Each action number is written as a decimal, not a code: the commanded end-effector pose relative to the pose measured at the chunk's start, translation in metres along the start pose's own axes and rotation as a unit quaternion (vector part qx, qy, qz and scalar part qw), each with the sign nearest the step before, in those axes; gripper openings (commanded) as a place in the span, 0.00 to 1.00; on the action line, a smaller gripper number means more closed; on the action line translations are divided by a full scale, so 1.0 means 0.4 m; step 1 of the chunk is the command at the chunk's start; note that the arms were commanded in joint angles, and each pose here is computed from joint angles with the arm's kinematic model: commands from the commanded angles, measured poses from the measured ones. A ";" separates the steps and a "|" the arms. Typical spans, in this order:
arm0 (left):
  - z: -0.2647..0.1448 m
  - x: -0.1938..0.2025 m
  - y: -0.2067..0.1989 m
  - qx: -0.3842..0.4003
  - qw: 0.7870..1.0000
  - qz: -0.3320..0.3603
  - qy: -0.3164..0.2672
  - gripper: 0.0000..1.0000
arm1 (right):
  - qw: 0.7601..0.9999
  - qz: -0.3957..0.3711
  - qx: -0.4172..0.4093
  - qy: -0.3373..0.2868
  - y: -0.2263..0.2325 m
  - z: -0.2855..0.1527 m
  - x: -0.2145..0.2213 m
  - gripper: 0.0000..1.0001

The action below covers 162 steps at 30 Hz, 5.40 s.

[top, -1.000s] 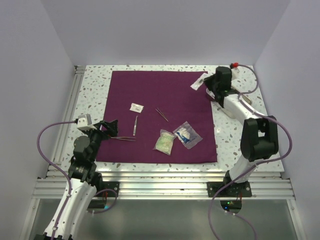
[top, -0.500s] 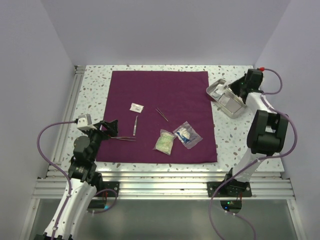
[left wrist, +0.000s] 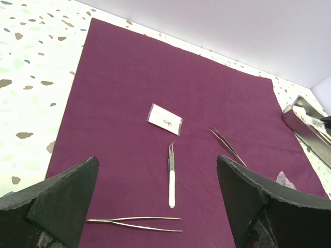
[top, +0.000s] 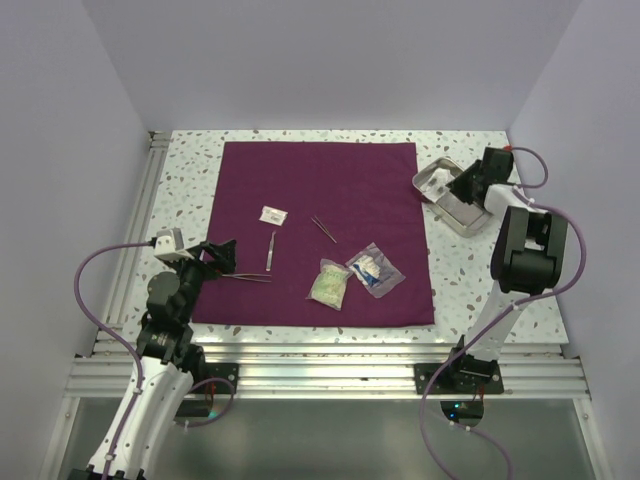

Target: Prepare the surgical pack

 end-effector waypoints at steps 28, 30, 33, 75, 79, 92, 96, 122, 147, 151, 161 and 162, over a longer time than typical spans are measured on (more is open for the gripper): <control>0.008 0.024 0.004 0.051 0.998 0.024 -0.014 1.00 | 0.993 -0.033 -0.023 -0.114 0.011 -0.193 0.004 0.63; 0.009 0.023 0.004 0.052 0.998 0.024 -0.015 1.00 | 0.992 -0.035 -0.029 -0.118 0.018 -0.200 0.001 0.64; 0.010 0.020 0.002 0.052 0.998 0.024 -0.016 1.00 | 0.991 -0.048 -0.034 -0.119 0.038 -0.214 -0.003 0.66; 0.024 0.018 0.005 0.006 1.000 0.010 0.016 1.00 | 0.764 -0.568 -0.294 0.085 0.764 -0.105 0.648 0.83; 0.023 0.020 0.007 0.006 1.000 0.011 0.014 1.00 | 0.741 -0.599 -0.296 0.076 0.779 -0.086 0.676 0.82; 0.024 0.022 0.008 0.005 1.000 0.012 0.015 1.00 | 0.697 -0.652 -0.288 0.073 0.801 -0.041 0.728 0.88; 0.025 0.021 0.008 0.006 1.000 0.011 0.014 1.00 | 0.681 -0.672 -0.283 0.066 0.804 -0.038 0.733 0.90; 0.026 0.023 0.008 0.008 1.000 0.011 0.016 1.00 | 0.636 -0.704 -0.297 0.109 0.776 -0.021 0.777 0.86; 0.025 0.022 0.007 0.009 1.000 0.012 0.016 1.00 | 0.622 -0.706 -0.314 0.122 0.770 -0.037 0.799 0.51; 0.025 0.021 0.007 0.009 1.000 0.012 0.015 1.00 | 0.641 -0.693 -0.319 0.082 0.803 -0.078 0.761 0.47; 0.024 0.021 0.006 0.009 1.000 0.012 0.015 1.00 | 0.701 -0.649 -0.295 -0.027 0.853 -0.211 0.603 0.45; 0.024 0.021 0.006 0.010 1.000 0.012 0.015 1.00 | 0.707 -0.646 -0.287 -0.027 0.841 -0.212 0.596 0.44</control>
Point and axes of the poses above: each gripper's point midway between its finger pads, its own z axis out along the fingers, its own y axis along the line the jaws close on, x = y × z, the point moved 10 cm from there along -z, back along the fingers, and after that the axes turned 10 degrees about -z, right-handed, at the moved point
